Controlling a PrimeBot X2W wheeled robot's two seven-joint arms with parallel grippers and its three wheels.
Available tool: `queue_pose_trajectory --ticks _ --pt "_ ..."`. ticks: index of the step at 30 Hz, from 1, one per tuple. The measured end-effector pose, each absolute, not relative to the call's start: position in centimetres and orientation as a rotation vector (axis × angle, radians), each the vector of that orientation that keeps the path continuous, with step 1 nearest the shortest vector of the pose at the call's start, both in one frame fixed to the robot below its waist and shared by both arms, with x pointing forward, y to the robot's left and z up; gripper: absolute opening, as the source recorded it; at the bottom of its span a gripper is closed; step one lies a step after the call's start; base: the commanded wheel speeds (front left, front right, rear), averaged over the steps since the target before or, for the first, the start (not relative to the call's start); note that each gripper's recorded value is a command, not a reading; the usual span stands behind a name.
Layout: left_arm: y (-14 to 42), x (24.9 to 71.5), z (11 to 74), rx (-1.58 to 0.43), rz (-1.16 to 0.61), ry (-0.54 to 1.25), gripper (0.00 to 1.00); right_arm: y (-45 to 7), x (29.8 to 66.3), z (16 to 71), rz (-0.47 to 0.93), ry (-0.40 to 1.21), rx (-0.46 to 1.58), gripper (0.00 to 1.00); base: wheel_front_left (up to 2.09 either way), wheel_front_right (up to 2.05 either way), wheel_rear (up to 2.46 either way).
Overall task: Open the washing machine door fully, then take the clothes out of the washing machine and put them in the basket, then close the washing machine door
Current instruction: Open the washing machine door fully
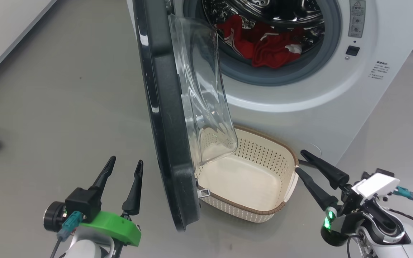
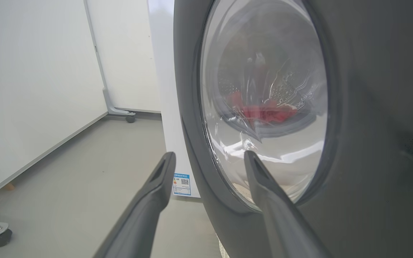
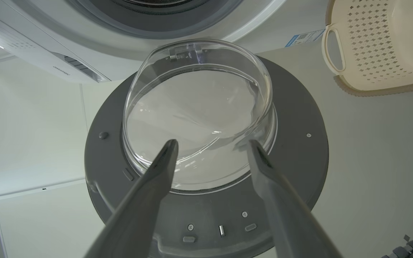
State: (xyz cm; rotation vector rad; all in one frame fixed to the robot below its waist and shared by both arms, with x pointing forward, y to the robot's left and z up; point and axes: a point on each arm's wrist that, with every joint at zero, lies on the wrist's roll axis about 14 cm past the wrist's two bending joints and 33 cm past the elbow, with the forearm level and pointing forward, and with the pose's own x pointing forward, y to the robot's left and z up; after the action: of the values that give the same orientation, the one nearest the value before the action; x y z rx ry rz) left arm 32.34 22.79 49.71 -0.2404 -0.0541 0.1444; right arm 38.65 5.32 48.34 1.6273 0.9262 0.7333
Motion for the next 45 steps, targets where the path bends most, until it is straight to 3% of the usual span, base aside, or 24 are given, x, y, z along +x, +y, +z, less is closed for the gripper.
queue_pose_trajectory --ticks 13,30,45 --pt "22.3 32.1 49.1 -0.243 0.135 -0.036 1.00 -0.3 41.4 46.7 0.491 0.625 1.342 1.00 0.00 0.00 0.00" --pt "22.4 32.2 49.1 -0.238 0.136 -0.035 1.00 -10.9 45.9 49.2 0.292 0.062 0.421 1.00 0.00 0.00 0.00" --pt "22.6 32.2 49.1 -0.238 0.140 -0.039 1.00 -8.1 42.9 46.1 0.333 0.128 0.185 1.00 0.00 0.00 0.00"
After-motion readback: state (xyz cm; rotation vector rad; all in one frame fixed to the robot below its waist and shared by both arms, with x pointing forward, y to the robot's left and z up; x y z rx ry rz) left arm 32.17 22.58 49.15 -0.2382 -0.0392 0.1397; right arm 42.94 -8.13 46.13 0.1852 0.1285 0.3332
